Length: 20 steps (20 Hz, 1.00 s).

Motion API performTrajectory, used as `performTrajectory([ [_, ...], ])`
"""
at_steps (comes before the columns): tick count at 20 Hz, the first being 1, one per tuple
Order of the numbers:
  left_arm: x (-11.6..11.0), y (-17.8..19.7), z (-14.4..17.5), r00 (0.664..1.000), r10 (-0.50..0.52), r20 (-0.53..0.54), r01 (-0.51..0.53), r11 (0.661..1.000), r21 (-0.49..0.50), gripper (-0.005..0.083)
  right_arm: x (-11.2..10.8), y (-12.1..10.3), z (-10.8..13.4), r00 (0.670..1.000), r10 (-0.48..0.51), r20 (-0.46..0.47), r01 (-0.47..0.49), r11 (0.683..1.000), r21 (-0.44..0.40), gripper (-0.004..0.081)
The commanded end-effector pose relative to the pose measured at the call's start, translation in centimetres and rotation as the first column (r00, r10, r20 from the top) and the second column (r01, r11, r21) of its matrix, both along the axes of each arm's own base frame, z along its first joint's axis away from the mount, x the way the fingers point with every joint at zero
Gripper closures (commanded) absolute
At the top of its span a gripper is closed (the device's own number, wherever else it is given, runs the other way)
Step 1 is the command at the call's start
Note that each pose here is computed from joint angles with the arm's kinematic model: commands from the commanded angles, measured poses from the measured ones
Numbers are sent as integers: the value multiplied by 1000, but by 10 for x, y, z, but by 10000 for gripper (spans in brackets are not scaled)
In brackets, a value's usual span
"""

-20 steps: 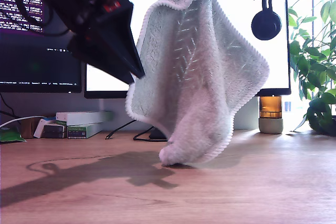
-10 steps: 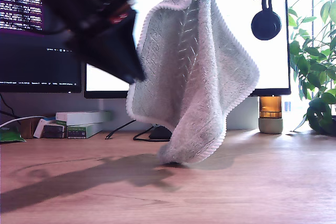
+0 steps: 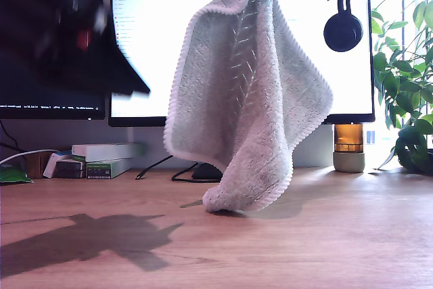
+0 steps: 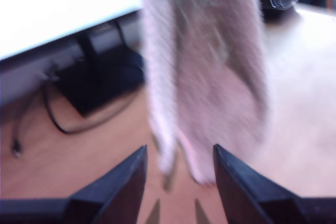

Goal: Fold the tea towel to a neat square and place it to the right

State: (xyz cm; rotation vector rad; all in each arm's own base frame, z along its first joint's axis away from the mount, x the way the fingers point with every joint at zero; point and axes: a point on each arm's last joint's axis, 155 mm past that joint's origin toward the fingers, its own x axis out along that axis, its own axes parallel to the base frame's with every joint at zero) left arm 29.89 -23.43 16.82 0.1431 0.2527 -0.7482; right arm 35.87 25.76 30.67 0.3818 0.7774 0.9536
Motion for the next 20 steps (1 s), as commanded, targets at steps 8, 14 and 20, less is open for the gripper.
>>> performTrajectory([
  [8, 31, -16, -46, 1000, 13, -22, -13, 1000, -19, 416, -2, 1, 8, 1000, 8, 29, -8, 1000, 6, 780],
  [14, 38, -20, -57, 1000, 12, -19, -12, 1000, -27, 417, -2, 1, 8, 1000, 7, 30, -8, 1000, 6, 780],
  [20, 45, -24, -52, 1000, 11, 0, -11, 999, -42, 437, -2, 1, 8, 1000, 8, 29, -8, 1000, 6, 780],
])
